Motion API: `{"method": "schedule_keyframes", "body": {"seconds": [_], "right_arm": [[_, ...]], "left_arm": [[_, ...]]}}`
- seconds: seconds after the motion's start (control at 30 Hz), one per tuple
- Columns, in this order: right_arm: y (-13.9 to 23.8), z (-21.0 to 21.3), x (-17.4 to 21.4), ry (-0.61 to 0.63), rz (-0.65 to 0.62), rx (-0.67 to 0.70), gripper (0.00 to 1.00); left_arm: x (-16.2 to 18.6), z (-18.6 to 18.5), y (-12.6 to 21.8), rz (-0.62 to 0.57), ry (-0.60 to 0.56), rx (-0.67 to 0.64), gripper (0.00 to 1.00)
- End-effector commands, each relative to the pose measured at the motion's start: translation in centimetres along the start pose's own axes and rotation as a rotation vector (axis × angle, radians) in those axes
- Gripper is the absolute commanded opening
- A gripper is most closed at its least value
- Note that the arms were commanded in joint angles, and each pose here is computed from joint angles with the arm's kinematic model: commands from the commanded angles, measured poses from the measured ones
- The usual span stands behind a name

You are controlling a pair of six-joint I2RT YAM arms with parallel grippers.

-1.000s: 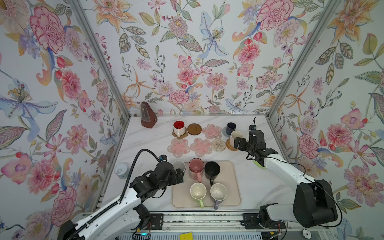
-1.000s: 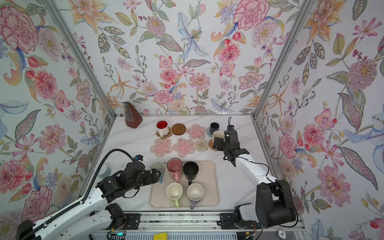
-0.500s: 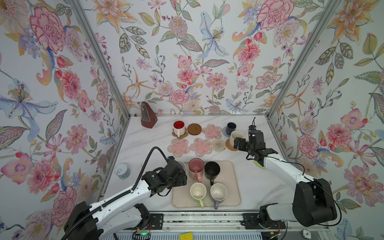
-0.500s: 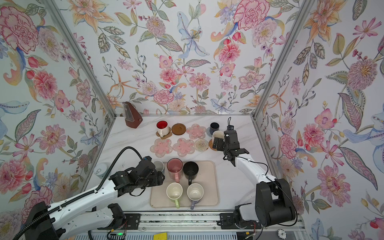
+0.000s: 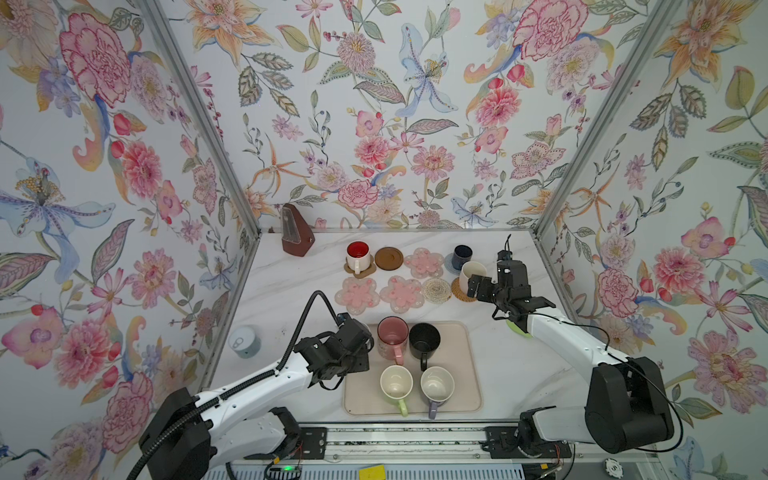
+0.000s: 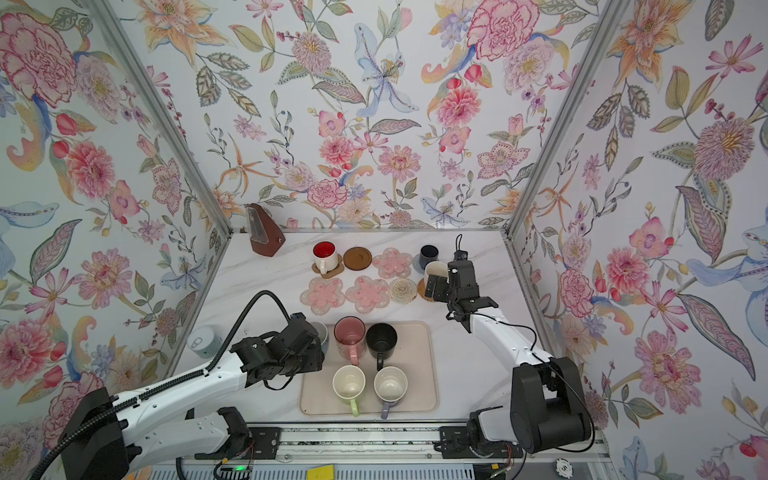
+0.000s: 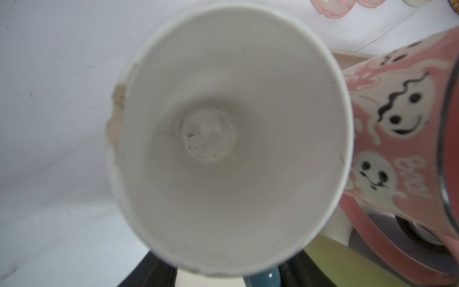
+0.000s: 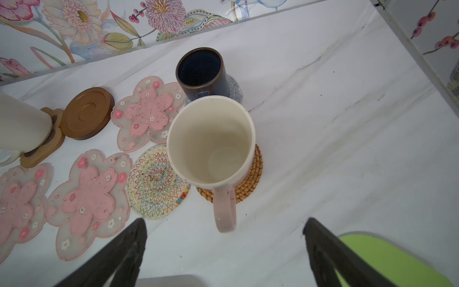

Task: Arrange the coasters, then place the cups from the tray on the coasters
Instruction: 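Lift the light blue mug and carry it toward the pink flower coasters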

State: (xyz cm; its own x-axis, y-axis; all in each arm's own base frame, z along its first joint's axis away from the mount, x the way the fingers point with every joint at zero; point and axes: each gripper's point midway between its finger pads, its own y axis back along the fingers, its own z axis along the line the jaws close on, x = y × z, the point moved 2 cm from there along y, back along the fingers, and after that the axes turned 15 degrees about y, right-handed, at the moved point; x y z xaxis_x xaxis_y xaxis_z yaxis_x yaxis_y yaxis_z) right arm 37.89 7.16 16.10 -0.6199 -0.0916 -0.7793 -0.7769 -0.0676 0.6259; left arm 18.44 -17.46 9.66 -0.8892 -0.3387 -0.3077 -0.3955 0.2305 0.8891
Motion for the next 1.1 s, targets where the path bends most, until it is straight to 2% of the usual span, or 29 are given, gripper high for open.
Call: {"method": "schedule_keyframes", "body": {"seconds": [0.0, 0.13, 0.23, 0.53, 0.77, 1.07], "right_arm": [[0.0, -0.2, -0.9, -0.014, -0.022, 0.009, 0.99], [0.0, -0.2, -1.0, -0.013, -0.024, 0.010, 0.99], [0.0, -0.3, -0.8, -0.011, -0.020, 0.012, 0.99], [-0.1, -0.3, -0.5, -0.013, -0.014, 0.014, 0.99], [-0.1, -0.3, -0.6, -0.017, -0.017, 0.012, 0.99], [0.5, -0.5, -0.7, -0.009, -0.024, 0.024, 0.99]], "left_arm": [[-0.6, -0.7, 0.0, -0.026, -0.029, -0.005, 0.59], [-0.6, -1.0, -0.7, -0.023, -0.039, -0.012, 0.55], [-0.5, -0.7, -1.0, -0.019, -0.045, -0.031, 0.48], [-1.0, -0.2, -0.6, -0.051, -0.047, -0.055, 0.11], [-1.3, -0.2, -0.3, -0.063, -0.056, -0.060, 0.00], [-2.7, -0.3, 1.2, -0.129, -0.103, -0.071, 0.00]]}}
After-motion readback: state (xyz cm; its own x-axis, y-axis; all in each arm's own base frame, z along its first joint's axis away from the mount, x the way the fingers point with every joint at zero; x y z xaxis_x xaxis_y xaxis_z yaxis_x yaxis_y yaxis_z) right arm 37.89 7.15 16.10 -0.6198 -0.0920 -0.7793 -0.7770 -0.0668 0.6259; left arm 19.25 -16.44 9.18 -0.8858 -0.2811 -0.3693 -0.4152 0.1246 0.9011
